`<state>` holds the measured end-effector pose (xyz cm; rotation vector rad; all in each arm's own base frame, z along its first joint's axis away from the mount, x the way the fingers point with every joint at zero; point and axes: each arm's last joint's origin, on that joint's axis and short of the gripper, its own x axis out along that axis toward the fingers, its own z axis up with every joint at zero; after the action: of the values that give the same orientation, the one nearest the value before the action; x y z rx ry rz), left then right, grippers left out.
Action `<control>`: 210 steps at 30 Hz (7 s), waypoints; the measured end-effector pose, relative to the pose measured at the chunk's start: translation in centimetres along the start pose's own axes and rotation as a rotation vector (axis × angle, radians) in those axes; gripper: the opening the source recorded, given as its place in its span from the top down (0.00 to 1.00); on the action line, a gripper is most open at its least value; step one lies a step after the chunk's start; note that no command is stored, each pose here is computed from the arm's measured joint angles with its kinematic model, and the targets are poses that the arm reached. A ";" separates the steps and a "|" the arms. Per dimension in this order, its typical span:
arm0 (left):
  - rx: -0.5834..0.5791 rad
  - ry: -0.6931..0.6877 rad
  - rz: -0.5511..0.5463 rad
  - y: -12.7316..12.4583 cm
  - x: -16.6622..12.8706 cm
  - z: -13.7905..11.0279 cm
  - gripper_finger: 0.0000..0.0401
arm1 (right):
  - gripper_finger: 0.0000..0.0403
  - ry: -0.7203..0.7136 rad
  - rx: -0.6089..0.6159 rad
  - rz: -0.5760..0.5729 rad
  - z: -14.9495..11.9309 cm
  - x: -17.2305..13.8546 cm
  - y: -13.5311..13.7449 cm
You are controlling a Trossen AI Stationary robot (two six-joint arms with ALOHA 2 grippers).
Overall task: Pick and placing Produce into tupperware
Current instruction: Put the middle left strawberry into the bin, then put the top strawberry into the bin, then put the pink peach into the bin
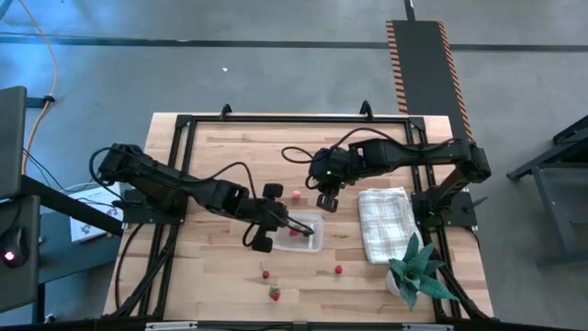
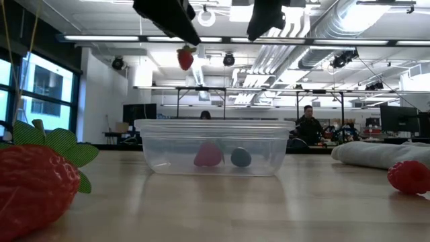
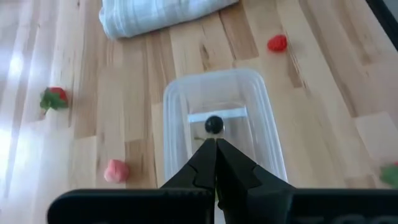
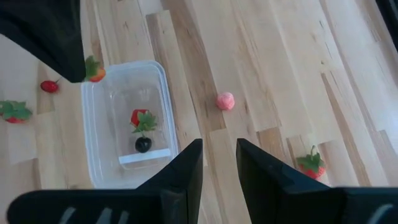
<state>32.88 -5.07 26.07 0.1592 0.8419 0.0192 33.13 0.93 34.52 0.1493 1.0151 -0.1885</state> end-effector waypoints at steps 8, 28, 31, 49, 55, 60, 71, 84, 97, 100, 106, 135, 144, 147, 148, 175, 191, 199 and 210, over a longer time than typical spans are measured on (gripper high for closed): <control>0.006 0.099 -0.021 -0.9 4.4 -1.2 1.00 | 0.78 -0.126 0.053 -0.047 -0.8 -4.7 -0.9; 0.026 0.141 -0.004 -0.9 6.6 -1.9 0.79 | 0.78 -0.184 0.068 -0.055 -2.0 -8.0 -1.7; -0.011 0.177 0.025 -0.6 6.1 -1.8 0.71 | 0.78 -0.181 0.068 -0.066 -2.0 -8.0 -1.7; -0.454 0.346 0.420 8.7 -5.3 -0.6 0.44 | 0.74 0.093 0.140 -0.240 -1.2 -2.2 -6.1; -0.501 0.284 0.473 9.2 -9.2 -1.0 0.44 | 0.64 0.245 0.081 -0.221 0.0 4.2 -8.5; -0.519 0.286 0.494 9.2 -10.5 -1.5 0.44 | 0.57 0.385 0.059 -0.218 -0.3 9.0 -10.9; -0.527 0.315 0.496 9.1 -11.0 -1.9 0.44 | 0.54 0.462 0.061 -0.065 -1.0 14.5 -14.6; -0.540 0.296 0.499 9.1 -10.9 -1.7 0.44 | 0.54 0.462 0.039 -0.038 -1.2 15.0 -15.8; -0.560 0.288 0.503 9.1 -10.9 -1.7 0.44 | 0.54 0.487 0.037 -0.033 -4.3 17.9 -15.7; -0.561 0.288 0.503 9.1 -10.9 -1.7 0.44 | 0.54 0.464 0.035 -0.037 -4.2 18.1 -15.8; -0.562 0.288 0.503 9.1 -10.9 -1.7 0.44 | 0.54 0.438 0.026 -0.039 -4.0 18.2 -15.8; -0.571 0.280 0.504 9.1 -10.9 -1.6 0.44 | 0.72 0.455 0.061 -0.029 -4.4 19.8 -15.9; -0.571 0.279 0.504 9.1 -10.9 -1.6 0.44 | 0.98 0.457 0.086 -0.027 -4.4 19.6 -15.7; -0.570 0.280 0.504 9.1 -10.9 -1.6 0.44 | 0.99 0.428 0.119 0.011 -3.9 18.6 -14.8; -0.569 0.280 0.504 9.1 -10.9 -1.7 0.44 | 0.99 0.413 0.118 0.025 -3.6 18.0 -14.3; -0.543 0.283 0.535 9.2 -10.9 -1.7 0.44 | 1.00 -0.030 0.035 0.276 -0.5 9.5 4.1; -0.506 0.294 0.520 9.2 -10.9 -1.7 0.44 | 1.00 0.101 0.024 0.266 -2.6 14.8 7.4; -0.505 0.295 0.520 9.2 -10.9 -1.7 0.44 | 0.86 0.124 0.026 0.254 -2.7 14.8 7.2; -0.516 0.261 0.513 9.2 -10.5 -1.3 0.44 | 0.66 0.115 0.032 0.169 -1.9 12.8 6.3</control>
<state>25.30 3.39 34.38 -0.1206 1.0100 0.7459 39.61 6.34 22.83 0.2763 1.1089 -0.0426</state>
